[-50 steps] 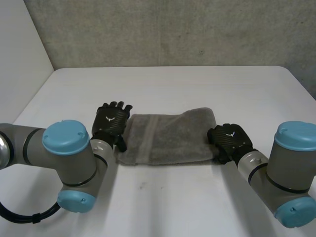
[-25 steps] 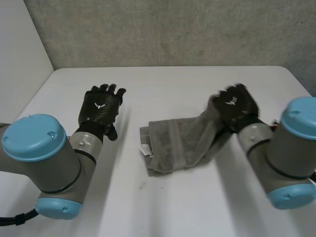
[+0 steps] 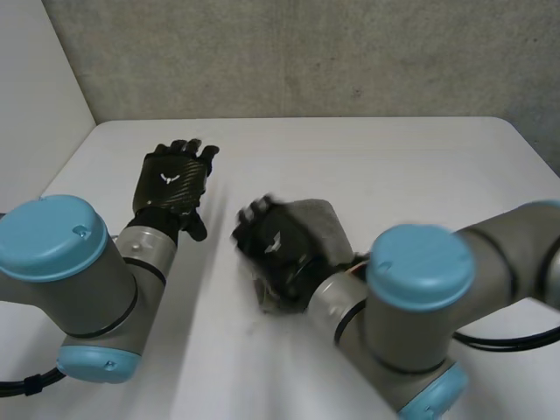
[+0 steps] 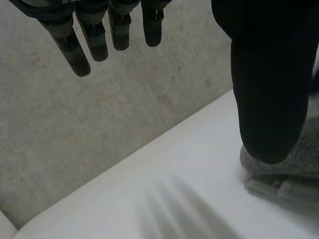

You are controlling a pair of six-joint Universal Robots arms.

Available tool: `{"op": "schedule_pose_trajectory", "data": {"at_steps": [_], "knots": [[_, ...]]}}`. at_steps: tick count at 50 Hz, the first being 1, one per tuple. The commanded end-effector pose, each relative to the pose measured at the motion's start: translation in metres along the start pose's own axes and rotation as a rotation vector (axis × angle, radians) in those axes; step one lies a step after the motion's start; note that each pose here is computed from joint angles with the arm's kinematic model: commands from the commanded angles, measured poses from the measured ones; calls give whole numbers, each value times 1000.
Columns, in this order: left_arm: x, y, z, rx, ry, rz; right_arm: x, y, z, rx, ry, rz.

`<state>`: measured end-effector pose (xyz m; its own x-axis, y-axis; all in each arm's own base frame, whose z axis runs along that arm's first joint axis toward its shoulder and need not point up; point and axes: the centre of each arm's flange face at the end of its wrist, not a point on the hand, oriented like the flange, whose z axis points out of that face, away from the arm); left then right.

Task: Fold the towel.

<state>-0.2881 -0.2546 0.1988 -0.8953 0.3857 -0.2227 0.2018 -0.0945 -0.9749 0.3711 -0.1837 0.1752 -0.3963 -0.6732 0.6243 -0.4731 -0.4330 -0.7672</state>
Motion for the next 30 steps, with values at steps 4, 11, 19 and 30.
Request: {"op": "schedule_pose_trajectory", "data": {"at_steps": [4, 11, 19, 30], "knots": [[33, -34, -7, 86, 97, -126, 96, 19, -9, 4, 249, 645], [68, -25, -8, -20, 196, -277, 107, 46, -4, -43, 171, 843], [86, 23, 6, -162, 211, -272, 94, 87, 11, -159, 133, 897], [74, 68, 1, -300, 170, -235, 72, 119, 21, -265, 86, 783]]}}
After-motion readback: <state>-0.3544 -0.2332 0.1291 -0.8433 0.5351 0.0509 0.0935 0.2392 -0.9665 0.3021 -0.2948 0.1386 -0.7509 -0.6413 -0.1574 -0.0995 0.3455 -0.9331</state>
